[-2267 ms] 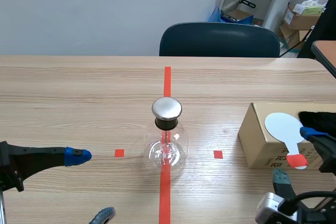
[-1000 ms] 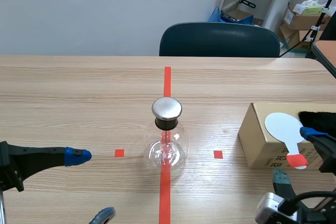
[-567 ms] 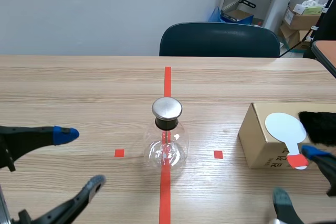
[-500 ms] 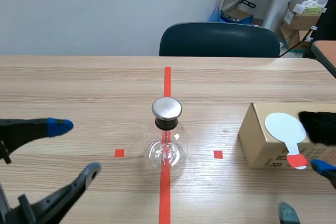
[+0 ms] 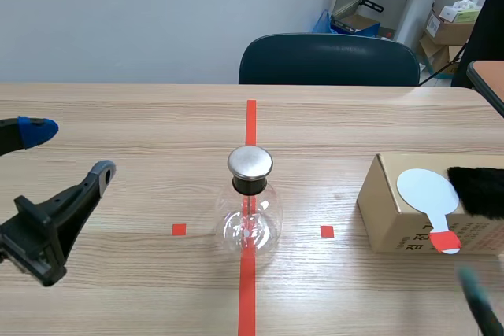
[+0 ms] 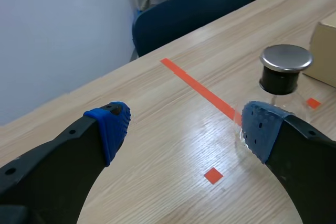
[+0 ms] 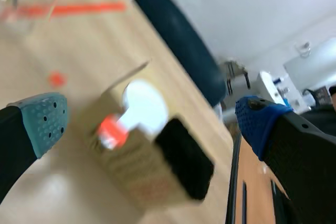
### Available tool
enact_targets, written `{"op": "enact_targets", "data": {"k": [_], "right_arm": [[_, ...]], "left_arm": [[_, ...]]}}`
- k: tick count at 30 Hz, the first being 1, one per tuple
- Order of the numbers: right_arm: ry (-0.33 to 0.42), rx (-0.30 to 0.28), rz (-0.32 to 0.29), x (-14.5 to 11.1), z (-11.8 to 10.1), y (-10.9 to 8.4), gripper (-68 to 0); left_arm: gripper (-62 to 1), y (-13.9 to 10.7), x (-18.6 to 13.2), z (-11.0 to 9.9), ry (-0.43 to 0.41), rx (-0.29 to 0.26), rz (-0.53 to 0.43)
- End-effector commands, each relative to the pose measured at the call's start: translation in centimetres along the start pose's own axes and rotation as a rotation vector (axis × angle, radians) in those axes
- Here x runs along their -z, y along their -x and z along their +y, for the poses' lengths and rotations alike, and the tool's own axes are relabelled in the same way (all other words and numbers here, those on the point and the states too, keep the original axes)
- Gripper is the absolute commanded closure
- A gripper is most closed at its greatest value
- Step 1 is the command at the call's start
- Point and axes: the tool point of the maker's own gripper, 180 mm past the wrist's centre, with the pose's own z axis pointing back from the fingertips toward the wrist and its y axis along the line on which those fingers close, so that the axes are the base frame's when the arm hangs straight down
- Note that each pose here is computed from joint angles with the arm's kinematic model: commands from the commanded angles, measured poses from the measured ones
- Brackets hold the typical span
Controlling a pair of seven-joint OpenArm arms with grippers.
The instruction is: Do the electroscope experiment
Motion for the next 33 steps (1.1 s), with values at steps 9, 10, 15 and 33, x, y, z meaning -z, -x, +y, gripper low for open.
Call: {"op": "enact_targets", "data": {"k": [9,10,15,33], "right_arm": [[-0.025,0.351,-0.124,6.0,-4.6,-3.9,-67.9],[-0.039,0.376,-0.128,6.4,-4.7,-4.1,-67.9],[-0.105,0.475,-0.124,8.6,-4.1,-4.6,-67.9],[-0.127,0.652,0.081,12.1,-0.1,-2.9,-67.9]], "left_arm": [[-46.5,-1.2,0.1,3.2,-0.142,0.013,0.049],[-46.5,-1.3,0.0,3.6,-0.158,0.015,0.058],[-46.5,-1.6,-0.4,5.3,-0.215,0.040,0.105],[-46.5,-1.4,-0.6,5.9,-0.228,0.049,0.134]]}}
